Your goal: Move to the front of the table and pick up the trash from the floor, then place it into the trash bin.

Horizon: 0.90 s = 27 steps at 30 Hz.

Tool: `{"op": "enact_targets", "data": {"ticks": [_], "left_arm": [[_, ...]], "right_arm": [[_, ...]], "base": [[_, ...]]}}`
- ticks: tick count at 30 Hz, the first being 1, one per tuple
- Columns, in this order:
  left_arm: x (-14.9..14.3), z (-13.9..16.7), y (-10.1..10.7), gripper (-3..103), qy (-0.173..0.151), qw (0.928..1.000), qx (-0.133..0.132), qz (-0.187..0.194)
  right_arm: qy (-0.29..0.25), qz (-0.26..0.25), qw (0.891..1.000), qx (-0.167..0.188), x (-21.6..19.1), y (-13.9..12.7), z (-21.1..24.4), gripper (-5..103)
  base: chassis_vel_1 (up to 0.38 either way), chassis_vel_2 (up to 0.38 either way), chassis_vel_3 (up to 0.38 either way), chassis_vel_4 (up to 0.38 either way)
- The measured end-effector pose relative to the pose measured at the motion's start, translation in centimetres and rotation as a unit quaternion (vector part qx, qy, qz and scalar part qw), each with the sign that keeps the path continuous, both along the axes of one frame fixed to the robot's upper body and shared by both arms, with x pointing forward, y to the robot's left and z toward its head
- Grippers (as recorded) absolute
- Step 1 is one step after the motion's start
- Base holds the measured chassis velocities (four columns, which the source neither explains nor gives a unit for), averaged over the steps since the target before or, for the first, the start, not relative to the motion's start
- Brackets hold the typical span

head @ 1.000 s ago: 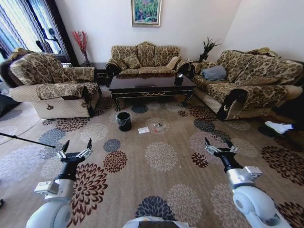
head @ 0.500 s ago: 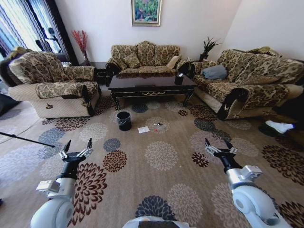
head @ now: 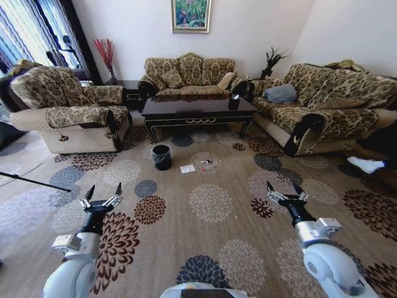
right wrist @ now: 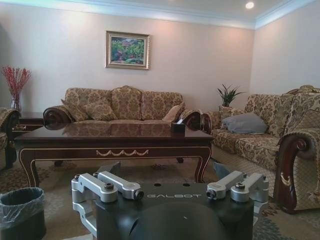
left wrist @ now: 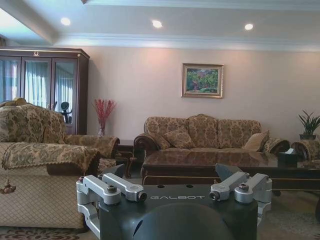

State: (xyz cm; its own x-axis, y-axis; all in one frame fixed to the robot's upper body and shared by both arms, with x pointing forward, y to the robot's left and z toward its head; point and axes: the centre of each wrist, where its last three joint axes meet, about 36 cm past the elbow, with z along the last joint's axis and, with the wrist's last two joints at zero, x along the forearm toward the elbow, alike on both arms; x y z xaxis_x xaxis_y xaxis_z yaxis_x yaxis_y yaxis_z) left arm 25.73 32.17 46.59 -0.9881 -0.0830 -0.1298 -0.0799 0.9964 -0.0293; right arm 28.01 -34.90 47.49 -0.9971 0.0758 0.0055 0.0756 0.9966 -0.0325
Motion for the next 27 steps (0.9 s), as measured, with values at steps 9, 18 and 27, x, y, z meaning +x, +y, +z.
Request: {"op": "enact_targets", "data": {"ticks": [9,18,27], "left_arm": [[-0.21,0.10,-0.01,100,0.000,1.0000,0.003,0.000],[-0.38,0.00,-0.06,100,0.001,1.0000,0.009,0.002],[-0.51,-0.05,-0.10,100,0.001,0.9999,0.011,0.004]], "right_arm": [[0.000,0.004,1.000,-0.003,0.01,0.13,-0.08,100],[0.000,0.006,1.000,-0.002,0.13,0.20,-0.19,100],[-0.001,0.006,1.000,-0.001,0.23,0.26,-0.28,100]], "base": [[0.000,0.000,0.000,0.000],[0.000,0.000,0.000,0.000],[0.000,0.000,0.000,0.000]]}}
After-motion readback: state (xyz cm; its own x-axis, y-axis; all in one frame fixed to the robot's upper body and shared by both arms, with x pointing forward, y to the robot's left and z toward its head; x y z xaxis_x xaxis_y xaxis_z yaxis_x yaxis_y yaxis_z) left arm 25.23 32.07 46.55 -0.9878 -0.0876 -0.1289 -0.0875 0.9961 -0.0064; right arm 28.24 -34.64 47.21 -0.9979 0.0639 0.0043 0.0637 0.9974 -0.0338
